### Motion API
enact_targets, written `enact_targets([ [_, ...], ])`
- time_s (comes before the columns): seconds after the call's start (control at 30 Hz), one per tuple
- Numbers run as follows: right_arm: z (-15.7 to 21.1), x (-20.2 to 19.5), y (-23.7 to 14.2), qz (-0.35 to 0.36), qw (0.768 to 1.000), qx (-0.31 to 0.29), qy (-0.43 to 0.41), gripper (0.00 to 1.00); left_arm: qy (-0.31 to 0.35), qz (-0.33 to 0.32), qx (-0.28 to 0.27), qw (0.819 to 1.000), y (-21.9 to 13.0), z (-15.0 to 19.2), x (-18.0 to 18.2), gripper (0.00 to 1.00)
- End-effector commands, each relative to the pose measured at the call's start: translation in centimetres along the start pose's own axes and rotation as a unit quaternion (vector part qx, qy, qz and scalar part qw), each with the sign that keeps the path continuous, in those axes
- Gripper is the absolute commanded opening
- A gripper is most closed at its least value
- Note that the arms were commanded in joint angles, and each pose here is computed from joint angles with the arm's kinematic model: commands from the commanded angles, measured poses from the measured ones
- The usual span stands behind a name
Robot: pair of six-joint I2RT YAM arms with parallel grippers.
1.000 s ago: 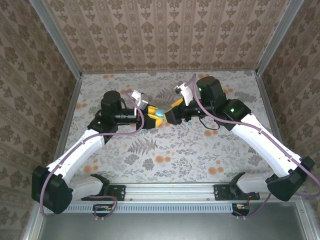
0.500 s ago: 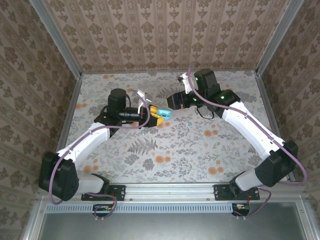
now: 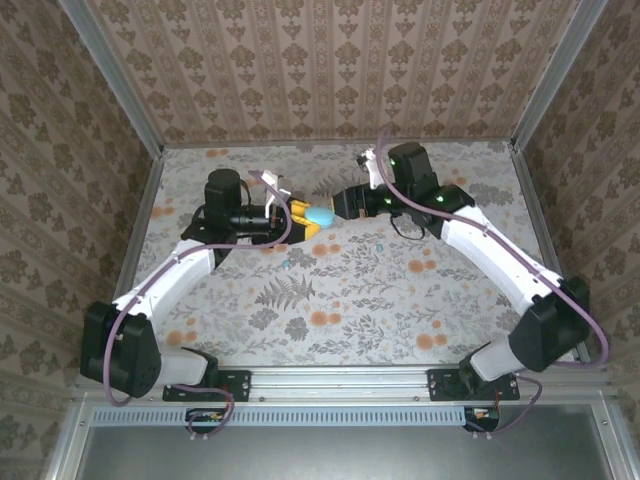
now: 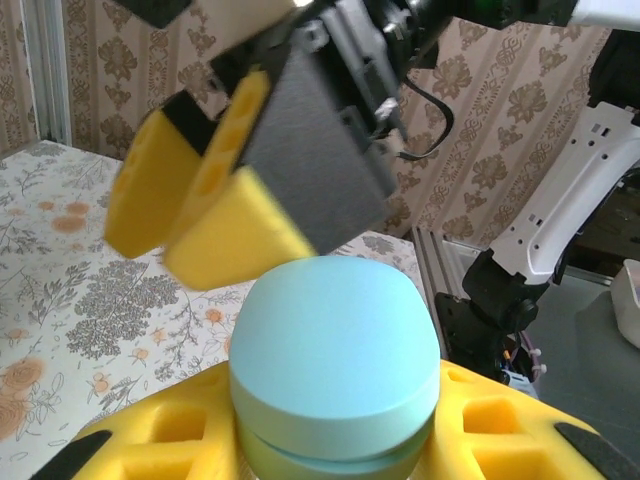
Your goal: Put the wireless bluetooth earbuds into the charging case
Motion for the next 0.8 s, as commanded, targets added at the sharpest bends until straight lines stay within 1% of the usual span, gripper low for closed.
enact_targets([
  [0.0, -1.0, 4.6, -3.4, -0.057, 0.994, -0.064, -0.069, 0.74, 0.013, -0.003, -0.007, 1.0, -0.5, 0.4, -0.7, 0.1],
  [0.13, 0.7, 7.1, -4.6, -0.068, 0.985, -0.072, -0.142, 0.79, 0.007, -0.007, -0.005, 1.0, -0.9, 1.6, -1.6, 0.11],
  [0.33, 3.6, 8.8, -3.5, -0.092, 0.977, -0.022, -0.189, 0.83, 0.011, -0.017, -0.005, 1.0, -1.5, 3.3, -3.0, 0.1],
  [0.47, 4.6, 9.2, -2.2, -0.102, 0.974, -0.002, -0.204, 0.85, 0.015, -0.024, -0.005, 1.0, -1.8, 4.2, -3.5, 0.1],
  [0.77, 4.9, 9.4, 0.1, -0.125, 0.967, 0.029, -0.22, 0.86, 0.021, -0.025, -0.001, 0.999, -1.6, 4.8, -3.4, 0.1],
])
Point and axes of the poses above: each hand's point on the last joint's axis, 136 mm out from that joint toward the fingers, its own y axis out along the fingers, its own x axis along the line the jaws close on, z = x × y, the point moved 2 cm from there along -y, back along the fingers, and after that the axes turned 8 degrees about -y, right-handed, at the moved point
